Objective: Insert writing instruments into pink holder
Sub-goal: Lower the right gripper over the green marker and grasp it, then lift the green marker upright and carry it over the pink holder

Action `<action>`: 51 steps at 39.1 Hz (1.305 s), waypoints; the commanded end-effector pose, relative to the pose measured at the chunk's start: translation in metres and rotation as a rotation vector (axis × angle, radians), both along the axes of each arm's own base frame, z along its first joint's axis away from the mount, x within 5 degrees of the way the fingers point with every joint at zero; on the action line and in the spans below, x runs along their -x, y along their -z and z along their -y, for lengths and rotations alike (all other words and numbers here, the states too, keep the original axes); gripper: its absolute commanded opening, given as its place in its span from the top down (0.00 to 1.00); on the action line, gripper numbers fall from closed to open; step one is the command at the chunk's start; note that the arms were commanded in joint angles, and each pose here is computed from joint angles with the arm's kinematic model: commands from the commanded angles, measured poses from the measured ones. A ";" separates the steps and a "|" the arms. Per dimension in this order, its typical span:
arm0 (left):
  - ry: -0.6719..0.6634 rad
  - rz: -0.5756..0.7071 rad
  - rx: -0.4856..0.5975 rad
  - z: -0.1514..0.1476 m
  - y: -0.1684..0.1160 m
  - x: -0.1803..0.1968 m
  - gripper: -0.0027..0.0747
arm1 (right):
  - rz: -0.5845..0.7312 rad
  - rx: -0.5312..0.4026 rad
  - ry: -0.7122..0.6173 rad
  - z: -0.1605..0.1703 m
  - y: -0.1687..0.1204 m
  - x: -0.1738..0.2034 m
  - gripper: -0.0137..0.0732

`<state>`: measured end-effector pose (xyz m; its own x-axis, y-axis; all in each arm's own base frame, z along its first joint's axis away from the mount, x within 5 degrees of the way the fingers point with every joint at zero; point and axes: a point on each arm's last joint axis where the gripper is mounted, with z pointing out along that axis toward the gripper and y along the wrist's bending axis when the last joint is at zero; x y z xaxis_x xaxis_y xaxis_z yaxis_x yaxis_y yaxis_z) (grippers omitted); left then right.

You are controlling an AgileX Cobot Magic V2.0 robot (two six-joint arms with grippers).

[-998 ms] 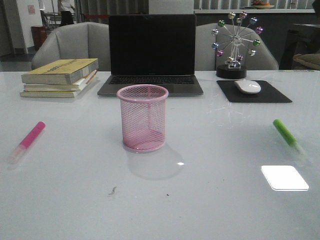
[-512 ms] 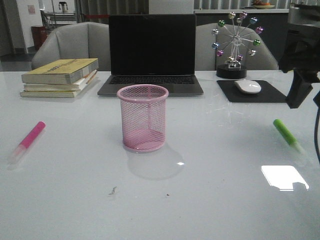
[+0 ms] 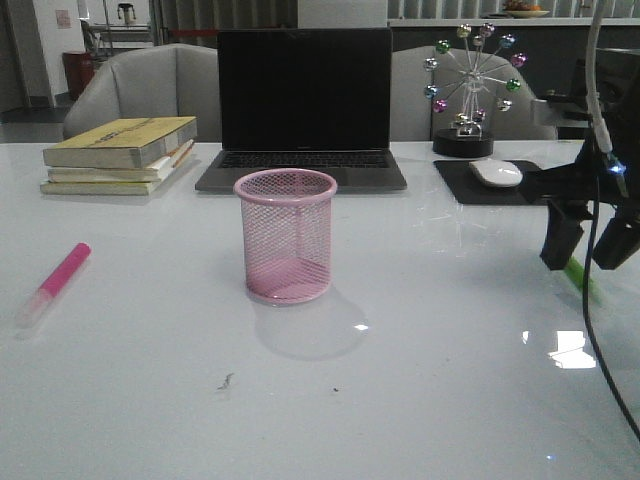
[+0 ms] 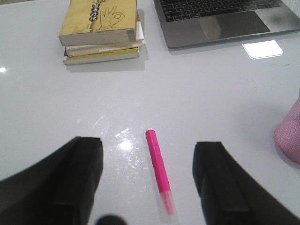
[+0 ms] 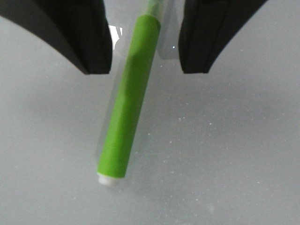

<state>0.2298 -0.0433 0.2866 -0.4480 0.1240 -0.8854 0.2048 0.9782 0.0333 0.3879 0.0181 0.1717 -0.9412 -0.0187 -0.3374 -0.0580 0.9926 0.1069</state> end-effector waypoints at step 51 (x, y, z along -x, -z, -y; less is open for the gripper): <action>0.003 0.085 0.020 0.002 -0.018 -0.002 0.35 | 0.030 -0.006 -0.002 -0.003 0.003 -0.021 0.78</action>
<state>0.2285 -0.0431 0.2842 -0.4736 0.1289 -0.8713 0.2065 0.9779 0.0324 0.4087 0.0152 0.1529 -0.9392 -0.0284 -0.3421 -0.0616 0.9943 0.0865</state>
